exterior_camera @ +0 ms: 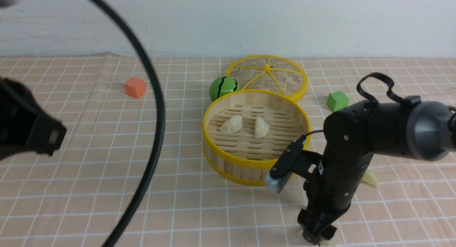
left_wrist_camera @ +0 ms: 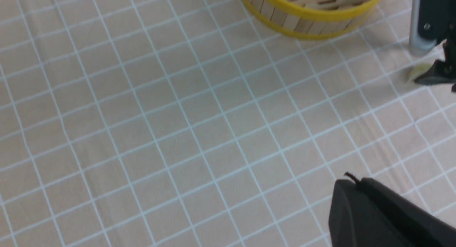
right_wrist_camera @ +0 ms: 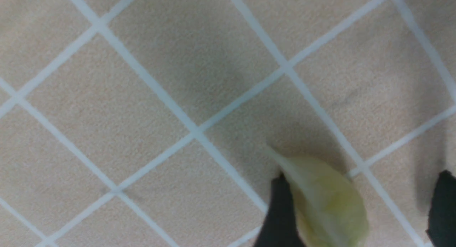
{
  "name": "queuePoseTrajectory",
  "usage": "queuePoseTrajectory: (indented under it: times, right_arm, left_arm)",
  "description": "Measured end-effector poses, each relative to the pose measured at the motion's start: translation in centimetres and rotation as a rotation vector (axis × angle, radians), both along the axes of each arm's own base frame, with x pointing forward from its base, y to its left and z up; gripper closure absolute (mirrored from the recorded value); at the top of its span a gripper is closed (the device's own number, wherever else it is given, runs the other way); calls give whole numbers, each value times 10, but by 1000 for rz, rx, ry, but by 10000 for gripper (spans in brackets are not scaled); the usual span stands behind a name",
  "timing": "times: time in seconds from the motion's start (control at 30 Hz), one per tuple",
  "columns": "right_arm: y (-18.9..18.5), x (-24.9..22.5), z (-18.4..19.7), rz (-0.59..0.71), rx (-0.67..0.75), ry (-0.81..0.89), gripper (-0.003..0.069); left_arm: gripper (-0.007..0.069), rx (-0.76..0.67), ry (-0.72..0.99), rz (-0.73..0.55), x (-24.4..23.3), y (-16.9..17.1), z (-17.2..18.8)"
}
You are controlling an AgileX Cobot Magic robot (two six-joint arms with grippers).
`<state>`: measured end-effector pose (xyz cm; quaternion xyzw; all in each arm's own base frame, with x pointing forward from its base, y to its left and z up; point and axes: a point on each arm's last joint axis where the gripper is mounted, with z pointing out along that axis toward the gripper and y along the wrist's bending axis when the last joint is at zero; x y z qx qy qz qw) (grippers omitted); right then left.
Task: Put the dumplings into the steamer on the table with the brown tablecloth.
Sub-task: 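Reach for and grasp a dumpling lying on the table beside the steamer, then place the dumpling in the bamboo steamer basket with the right gripper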
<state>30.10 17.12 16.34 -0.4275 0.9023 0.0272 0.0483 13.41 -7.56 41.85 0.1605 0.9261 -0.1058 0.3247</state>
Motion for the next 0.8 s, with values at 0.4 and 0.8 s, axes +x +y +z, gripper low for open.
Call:
queuePoseTrajectory:
  times: [0.4,0.8]
  right_arm:
    - [9,11,47,-63,64,-42,445]
    - [61,97,97,-336,316,-205,445]
  left_arm:
    - [639,-36,-62,0,-41,24,-7]
    - [639,-55,-91,-1,-50,29,-4]
